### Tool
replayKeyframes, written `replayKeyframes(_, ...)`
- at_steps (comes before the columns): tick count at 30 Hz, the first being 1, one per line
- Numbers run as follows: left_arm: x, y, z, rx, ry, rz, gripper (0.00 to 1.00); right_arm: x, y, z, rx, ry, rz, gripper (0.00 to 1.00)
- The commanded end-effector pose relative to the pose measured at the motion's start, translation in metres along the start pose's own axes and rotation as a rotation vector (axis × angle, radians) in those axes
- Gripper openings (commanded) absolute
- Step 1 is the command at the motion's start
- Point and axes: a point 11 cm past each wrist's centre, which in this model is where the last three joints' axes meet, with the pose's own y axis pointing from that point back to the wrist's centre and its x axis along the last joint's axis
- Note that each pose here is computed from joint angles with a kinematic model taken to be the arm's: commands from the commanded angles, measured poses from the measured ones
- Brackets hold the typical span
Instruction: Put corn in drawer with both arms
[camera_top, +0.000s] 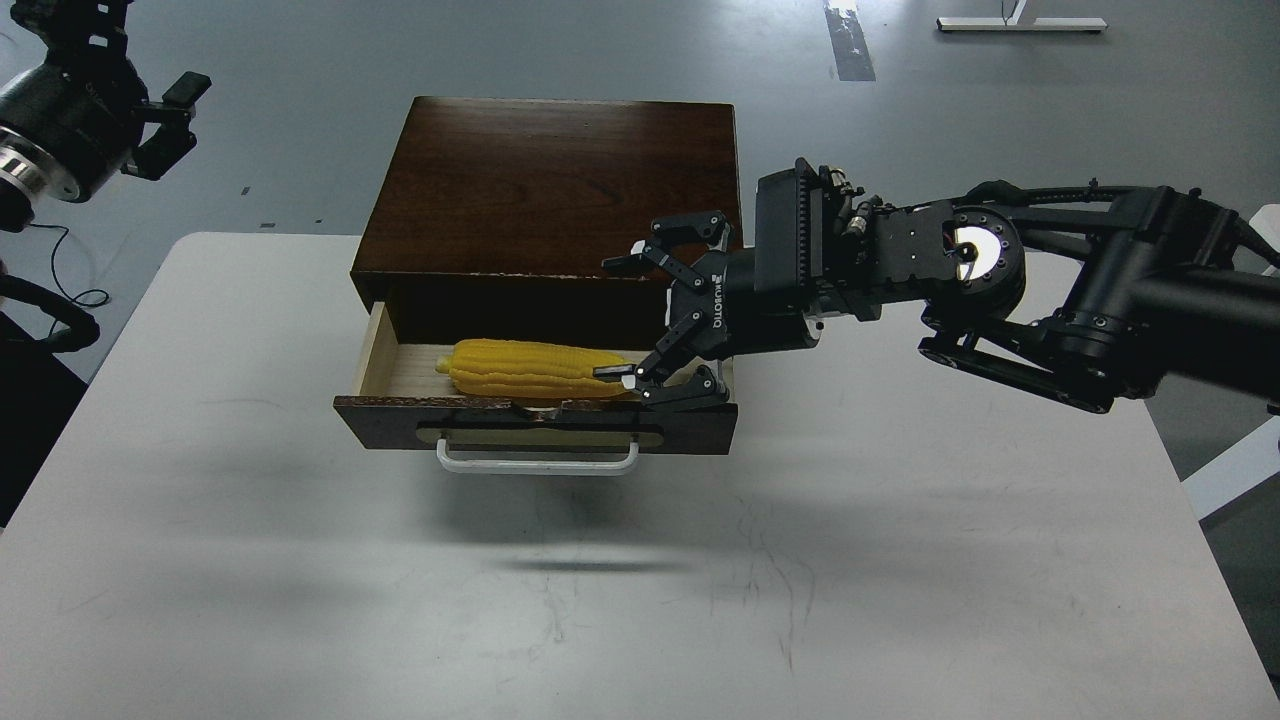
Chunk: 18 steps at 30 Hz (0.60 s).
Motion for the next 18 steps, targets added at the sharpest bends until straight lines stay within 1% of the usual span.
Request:
replayKeyframes(1,0.0,0.0,0.0,0.0,0.003,0.001,0.98,0.031,0.007,0.018,-0.082,-0.198,0.174,0.97)
replayKeyframes(2,0.0,0.0,0.0,0.0,0.003,0.001,0.98,0.036,0.009,0.022,-0.096,-0.243,0.208,0.97)
replayKeyframes(3,0.0,0.0,0.0,0.0,0.003,0.001,0.98,0.046,0.014,0.031,-0.123,-0.349,0.277,0.97)
replayKeyframes(5,0.0,0.0,0.0,0.002,0.003,0.001,0.98,0.052,0.025,0.042,-0.161,-0.478,0.337,0.97)
replayKeyframes(8,0.0,0.0,0.0,0.001,0.011,0.003,0.98,0.053,0.061,0.072,-0.247,-0.803,0.44,0.97)
replayKeyframes(9,0.0,-0.001,0.001,-0.002,0.016,0.002,0.98,0.049,0.076,0.082,-0.284,-0.937,0.474,0.97)
replayKeyframes(13,-0.004,-0.004,0.006,-0.018,0.042,-0.017,0.98,0.032,0.115,0.109,-0.365,-1.209,0.56,0.96)
replayKeyframes(15,-0.012,-0.008,0.004,-0.017,0.071,-0.039,0.98,0.011,0.143,0.124,-0.404,-1.417,0.628,0.96)
replayKeyframes(18,-0.015,-0.01,-0.001,-0.006,0.094,-0.038,0.98,-0.01,0.168,0.132,-0.429,-1.586,0.697,0.96)
